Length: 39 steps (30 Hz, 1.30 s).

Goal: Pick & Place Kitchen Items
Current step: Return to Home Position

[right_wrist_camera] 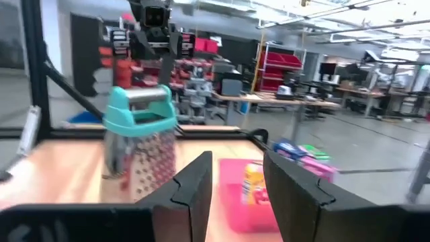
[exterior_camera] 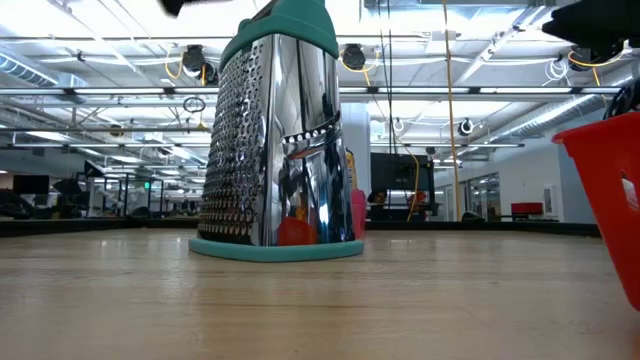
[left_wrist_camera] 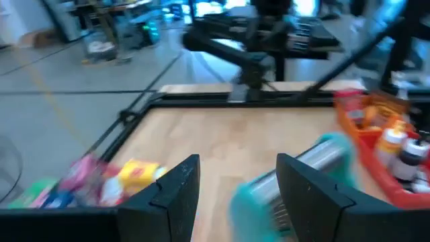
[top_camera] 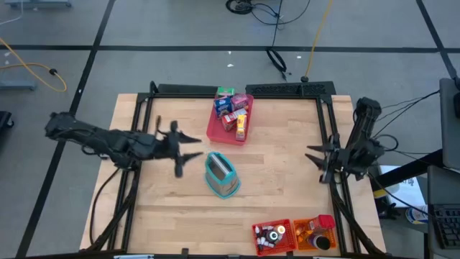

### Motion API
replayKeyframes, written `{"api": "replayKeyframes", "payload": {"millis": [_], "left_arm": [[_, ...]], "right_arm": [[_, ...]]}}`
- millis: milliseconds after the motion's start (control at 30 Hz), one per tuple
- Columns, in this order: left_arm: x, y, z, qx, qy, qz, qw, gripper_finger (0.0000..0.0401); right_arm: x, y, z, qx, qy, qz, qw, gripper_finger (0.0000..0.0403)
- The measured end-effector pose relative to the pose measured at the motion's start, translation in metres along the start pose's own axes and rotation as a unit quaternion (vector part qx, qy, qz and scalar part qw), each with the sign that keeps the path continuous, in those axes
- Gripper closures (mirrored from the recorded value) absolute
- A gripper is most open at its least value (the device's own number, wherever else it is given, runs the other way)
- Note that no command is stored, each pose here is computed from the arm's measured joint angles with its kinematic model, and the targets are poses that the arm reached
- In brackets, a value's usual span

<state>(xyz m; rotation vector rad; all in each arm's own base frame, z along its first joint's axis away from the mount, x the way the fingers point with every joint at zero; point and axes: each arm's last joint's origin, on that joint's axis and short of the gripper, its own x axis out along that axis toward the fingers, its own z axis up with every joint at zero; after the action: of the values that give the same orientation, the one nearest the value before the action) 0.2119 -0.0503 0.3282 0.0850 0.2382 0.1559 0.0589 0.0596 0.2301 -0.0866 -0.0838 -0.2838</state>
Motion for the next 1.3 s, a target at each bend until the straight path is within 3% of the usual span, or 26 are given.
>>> {"api": "replayKeyframes", "payload": {"millis": [167,333,467,700,800,933,1100,1300], "left_arm": [[-0.023,0.025,-0.037,-0.043,-0.018,0.031,0.998,0.0203],[-0.037,0.041,-0.07,-0.074,-0.036,0.062,0.995,0.0203],[-0.041,0.048,-0.095,-0.106,-0.059,0.074,0.99,0.0203],[-0.043,0.052,-0.136,-0.137,-0.084,0.074,0.984,0.0203],[-0.046,0.053,-0.146,-0.149,-0.099,0.076,0.981,0.0203],[-0.048,0.053,-0.155,-0.158,-0.123,0.075,0.977,0.0203],[-0.046,0.052,-0.177,-0.172,-0.107,0.084,0.976,0.0203],[-0.045,0.051,-0.185,-0.177,-0.099,0.085,0.976,0.0203]], "right_arm": [[-0.003,-0.011,0.002,-0.011,0.003,0.0,1.0,0.0279],[-0.006,-0.01,-0.015,-0.006,-0.003,0.018,1.0,0.0298],[-0.006,-0.01,-0.019,0.056,-0.02,0.041,0.997,0.0316],[0.002,-0.003,-0.033,0.042,-0.018,0.037,0.998,0.0334],[0.01,-0.003,-0.033,0.036,-0.054,0.081,0.995,0.0339],[0.024,-0.005,-0.048,0.007,-0.018,0.058,0.998,0.0345],[0.039,-0.014,-0.065,0.012,0.04,0.063,0.997,0.0351],[0.052,-0.029,-0.065,0.019,0.026,0.087,0.996,0.0356]]}}
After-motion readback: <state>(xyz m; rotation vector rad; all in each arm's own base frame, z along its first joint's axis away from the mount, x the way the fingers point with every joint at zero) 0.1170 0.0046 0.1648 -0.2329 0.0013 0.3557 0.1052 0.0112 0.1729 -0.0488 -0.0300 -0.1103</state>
